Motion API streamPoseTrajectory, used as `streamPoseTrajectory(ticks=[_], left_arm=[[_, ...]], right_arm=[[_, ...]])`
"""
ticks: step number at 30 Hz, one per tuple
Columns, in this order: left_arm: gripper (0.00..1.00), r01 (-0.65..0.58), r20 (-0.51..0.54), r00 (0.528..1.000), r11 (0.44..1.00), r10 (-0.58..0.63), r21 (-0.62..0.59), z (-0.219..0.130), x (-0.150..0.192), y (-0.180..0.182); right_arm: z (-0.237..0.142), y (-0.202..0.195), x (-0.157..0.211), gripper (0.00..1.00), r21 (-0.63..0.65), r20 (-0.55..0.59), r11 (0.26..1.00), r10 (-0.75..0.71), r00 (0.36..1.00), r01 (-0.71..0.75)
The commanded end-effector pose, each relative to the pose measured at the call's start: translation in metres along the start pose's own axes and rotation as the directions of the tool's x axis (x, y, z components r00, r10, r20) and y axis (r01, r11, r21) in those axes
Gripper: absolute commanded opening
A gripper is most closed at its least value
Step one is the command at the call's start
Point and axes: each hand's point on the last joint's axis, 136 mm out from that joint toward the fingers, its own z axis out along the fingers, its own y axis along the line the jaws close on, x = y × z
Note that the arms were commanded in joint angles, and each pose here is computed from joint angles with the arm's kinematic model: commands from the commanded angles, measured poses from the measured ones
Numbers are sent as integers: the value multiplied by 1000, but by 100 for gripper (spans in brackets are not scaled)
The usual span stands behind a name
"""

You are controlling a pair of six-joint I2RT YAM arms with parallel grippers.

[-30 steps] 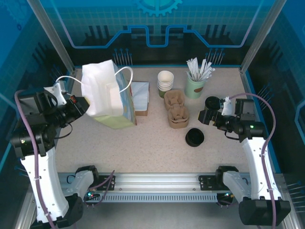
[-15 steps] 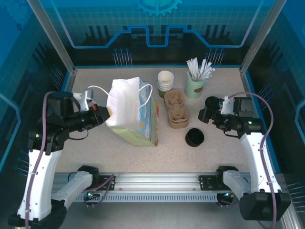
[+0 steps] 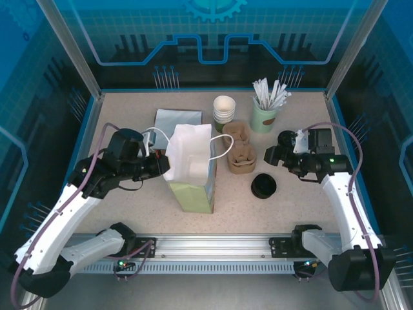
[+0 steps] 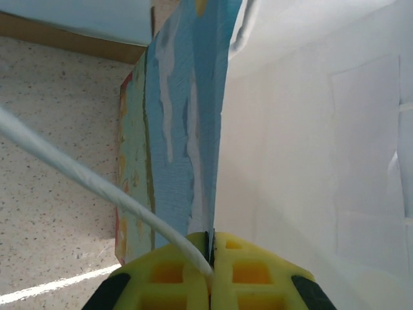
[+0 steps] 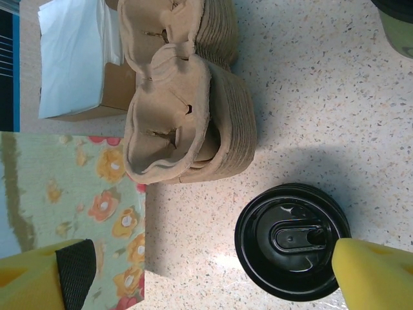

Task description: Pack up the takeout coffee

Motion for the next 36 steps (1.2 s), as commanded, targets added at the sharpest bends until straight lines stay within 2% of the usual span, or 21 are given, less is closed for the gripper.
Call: streamPoseTrajectory(ticks=[1, 6, 8, 10, 14, 17, 23, 28, 36], left_arm=[[0, 76, 71, 995, 997, -74, -22, 9, -10, 6], [0, 115, 80, 991, 993, -112, -36, 20, -8, 12], [4, 117, 80, 990, 992, -114, -40, 22, -8, 12], [12, 115, 75, 991, 992, -112, -45, 24, -7, 12], [37, 93, 68, 994, 995, -89, -47, 23, -8, 10], [47, 65, 85, 995, 997, -61, -47, 12, -10, 8], [70, 23, 138, 990, 997, -13, -72, -11, -15, 13], [77, 4, 195, 981, 995, 16, -102, -27, -19, 21], [78, 3, 216, 976, 993, 22, -115, -35, -21, 24]], right_arm=[[5, 2, -3, 96, 6, 2, 1000, -4, 1000, 4], [13, 1, -3, 96, 25, -18, 1000, -7, 1000, 8], [19, 1, -2, 95, 34, -33, 999, -12, 999, 13], [25, 2, -4, 94, 43, -49, 999, -15, 999, 18], [41, 4, -8, 90, 60, -86, 998, -2, 996, 7], [54, 9, -13, 88, 55, -103, 998, 12, 995, -7], [75, 17, -21, 78, 68, -139, 998, 6, 990, 4], [91, 17, -28, 68, 78, -171, 997, 19, 985, -6], [110, 17, -32, 52, 75, -217, 997, 32, 976, -16]])
